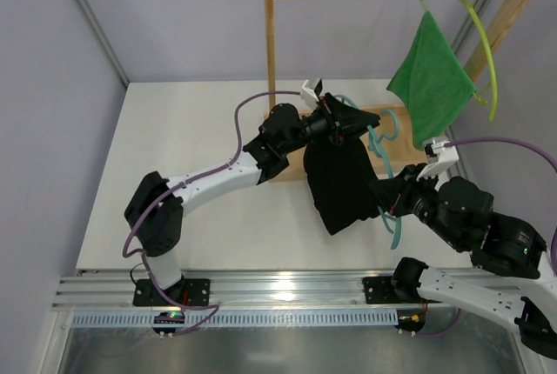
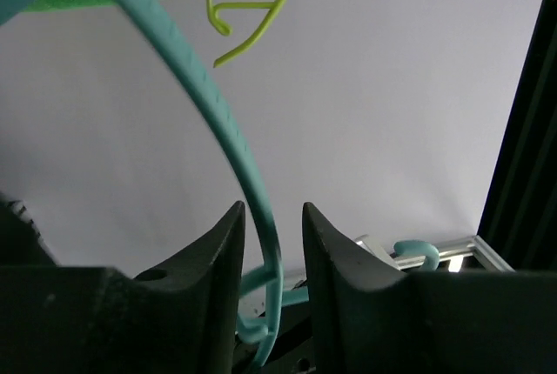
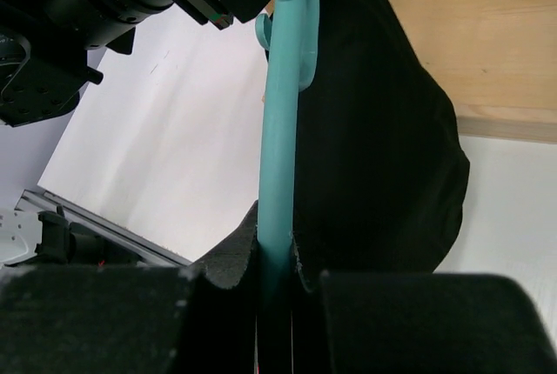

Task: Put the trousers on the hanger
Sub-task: Pass the hanger from the left arm to the right, then hang the hanger with trousers onto the clothesline

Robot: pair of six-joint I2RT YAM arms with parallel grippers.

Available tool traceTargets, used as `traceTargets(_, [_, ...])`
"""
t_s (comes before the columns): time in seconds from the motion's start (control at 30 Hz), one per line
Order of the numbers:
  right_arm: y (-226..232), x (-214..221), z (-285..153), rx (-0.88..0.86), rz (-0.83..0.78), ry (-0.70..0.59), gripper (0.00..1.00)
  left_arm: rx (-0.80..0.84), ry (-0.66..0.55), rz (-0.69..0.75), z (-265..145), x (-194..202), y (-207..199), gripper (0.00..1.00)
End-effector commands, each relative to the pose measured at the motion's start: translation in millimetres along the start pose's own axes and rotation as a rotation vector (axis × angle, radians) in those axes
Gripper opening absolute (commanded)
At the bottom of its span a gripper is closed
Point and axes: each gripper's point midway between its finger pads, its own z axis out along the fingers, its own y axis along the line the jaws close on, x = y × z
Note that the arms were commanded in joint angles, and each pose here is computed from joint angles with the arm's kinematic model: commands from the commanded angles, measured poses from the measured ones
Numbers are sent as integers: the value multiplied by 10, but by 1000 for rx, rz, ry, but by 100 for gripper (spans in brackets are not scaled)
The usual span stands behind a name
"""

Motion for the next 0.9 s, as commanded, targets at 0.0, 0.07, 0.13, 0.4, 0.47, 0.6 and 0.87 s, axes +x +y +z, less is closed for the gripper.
traceTargets(0.0, [1,-531,-161,34,27,-154,4,125,25,96,-109,95,-552,35])
traceTargets(0.07, [19,-581,-164,34,25,-163,4,116,12,98,-140,84,-526,40])
traceTargets(0.13, [75,-633,-158,16,32,-174,4,105,-4,101,-180,70,-504,49])
traceTargets(0.4, [119,-819,-138,41,-3,-202,4,-68,-53,235,-330,7,-338,59])
traceTargets(0.47, [150,-935,-180,39,-11,-220,4,-115,-88,276,-456,-31,-330,62])
traceTargets(0.6, [199,-1181,-286,36,-9,-270,4,-277,-192,332,-743,-218,-96,63])
traceTargets(0.87, [388,-1709,-177,93,-68,-371,4,-581,-325,491,-1543,-415,265,64])
